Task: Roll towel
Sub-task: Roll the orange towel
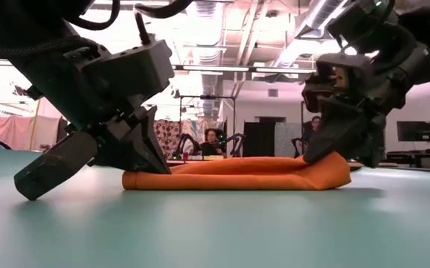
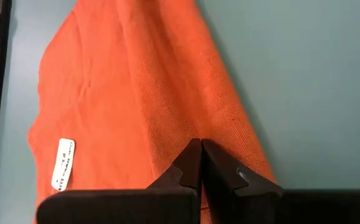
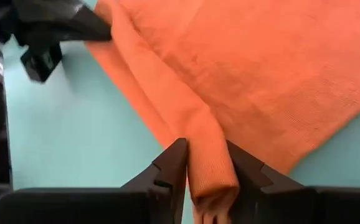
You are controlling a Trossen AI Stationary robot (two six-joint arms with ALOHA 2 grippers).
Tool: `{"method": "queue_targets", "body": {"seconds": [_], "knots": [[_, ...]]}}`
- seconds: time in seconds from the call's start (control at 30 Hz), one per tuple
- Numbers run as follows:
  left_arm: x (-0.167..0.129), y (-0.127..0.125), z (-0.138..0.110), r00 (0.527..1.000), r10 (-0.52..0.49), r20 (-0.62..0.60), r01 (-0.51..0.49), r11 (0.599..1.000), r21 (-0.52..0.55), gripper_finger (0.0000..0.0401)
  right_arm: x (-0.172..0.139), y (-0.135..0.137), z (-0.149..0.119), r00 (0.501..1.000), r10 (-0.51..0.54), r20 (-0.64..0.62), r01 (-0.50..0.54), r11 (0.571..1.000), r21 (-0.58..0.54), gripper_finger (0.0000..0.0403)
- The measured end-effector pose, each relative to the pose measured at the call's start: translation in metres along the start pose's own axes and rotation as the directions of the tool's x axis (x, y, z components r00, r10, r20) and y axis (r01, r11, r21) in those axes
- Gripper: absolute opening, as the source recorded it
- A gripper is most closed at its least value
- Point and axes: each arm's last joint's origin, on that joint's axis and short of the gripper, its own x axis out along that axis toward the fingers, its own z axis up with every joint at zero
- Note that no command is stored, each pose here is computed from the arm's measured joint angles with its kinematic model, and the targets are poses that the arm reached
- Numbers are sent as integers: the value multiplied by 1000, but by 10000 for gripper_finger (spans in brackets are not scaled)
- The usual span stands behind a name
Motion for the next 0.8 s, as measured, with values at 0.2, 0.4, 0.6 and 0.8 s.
{"method": "queue_targets", "body": {"seconds": [0.2,0.4,0.6,0.8], "knots": [[3,3,-1,1000,-8,-10,7,1000,-7,0,-19,0,-12,990,-139,2,139,988,-74,113],[6,8,-1,1000,-6,-18,6,1000,-13,0,-49,28,-20,950,-90,298,190,926,-326,112],[4,18,0,1000,6,-19,-6,1000,-9,0,-38,37,-30,924,-52,379,252,828,-501,97],[4,25,2,1000,9,-11,-9,999,-31,0,-3,26,-40,919,-105,381,315,775,-547,92]]}}
